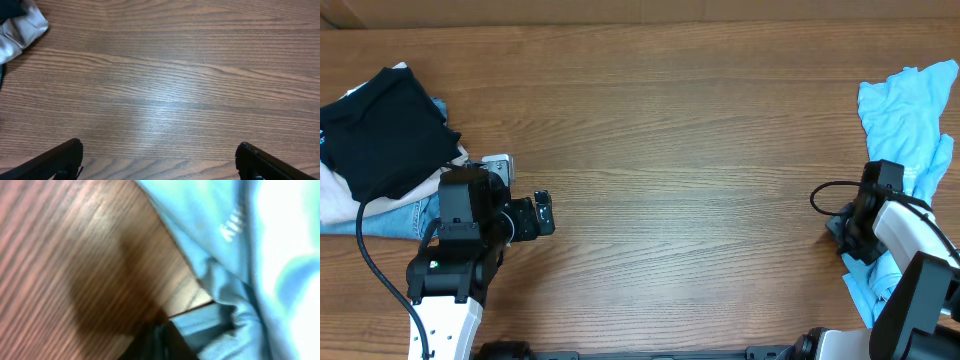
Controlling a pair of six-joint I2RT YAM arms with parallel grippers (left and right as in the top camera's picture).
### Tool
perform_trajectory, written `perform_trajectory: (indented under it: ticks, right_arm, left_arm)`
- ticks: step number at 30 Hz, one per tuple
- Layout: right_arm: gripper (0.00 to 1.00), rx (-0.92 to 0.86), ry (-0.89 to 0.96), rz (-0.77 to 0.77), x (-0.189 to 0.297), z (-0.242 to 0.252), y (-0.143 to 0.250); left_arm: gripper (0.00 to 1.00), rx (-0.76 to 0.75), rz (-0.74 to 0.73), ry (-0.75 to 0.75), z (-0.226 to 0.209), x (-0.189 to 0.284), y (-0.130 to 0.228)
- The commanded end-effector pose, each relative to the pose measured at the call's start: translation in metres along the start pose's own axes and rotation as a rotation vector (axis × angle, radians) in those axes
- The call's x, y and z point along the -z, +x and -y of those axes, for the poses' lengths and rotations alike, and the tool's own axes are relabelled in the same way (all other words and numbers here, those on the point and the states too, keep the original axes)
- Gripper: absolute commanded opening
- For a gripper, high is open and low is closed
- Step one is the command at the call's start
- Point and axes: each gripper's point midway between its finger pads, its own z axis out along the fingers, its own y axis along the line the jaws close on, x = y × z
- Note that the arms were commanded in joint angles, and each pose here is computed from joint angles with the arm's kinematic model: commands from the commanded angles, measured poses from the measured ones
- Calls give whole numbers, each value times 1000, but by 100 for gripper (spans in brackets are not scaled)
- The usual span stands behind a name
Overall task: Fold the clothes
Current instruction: 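Drag the T-shirt with the right gripper toward the table center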
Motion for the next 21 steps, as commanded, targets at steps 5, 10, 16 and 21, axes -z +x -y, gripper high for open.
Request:
perform_trajectory:
  ticks: [5,10,16,21]
  right_arm:
    - [4,45,-39,-119,-12,-4,28]
    - [4,209,-363,-172,22,-67,35]
    - [4,490,-704,-51,117,-151,41]
    - [4,735,-903,107,216,-210,65]
  left_arm:
    - [100,14,36,13,3,6,-12]
    - [100,11,57,16,3,6,-17]
    - [100,10,68,15,3,6,-20]
    - [98,9,76,16,4,6,-22]
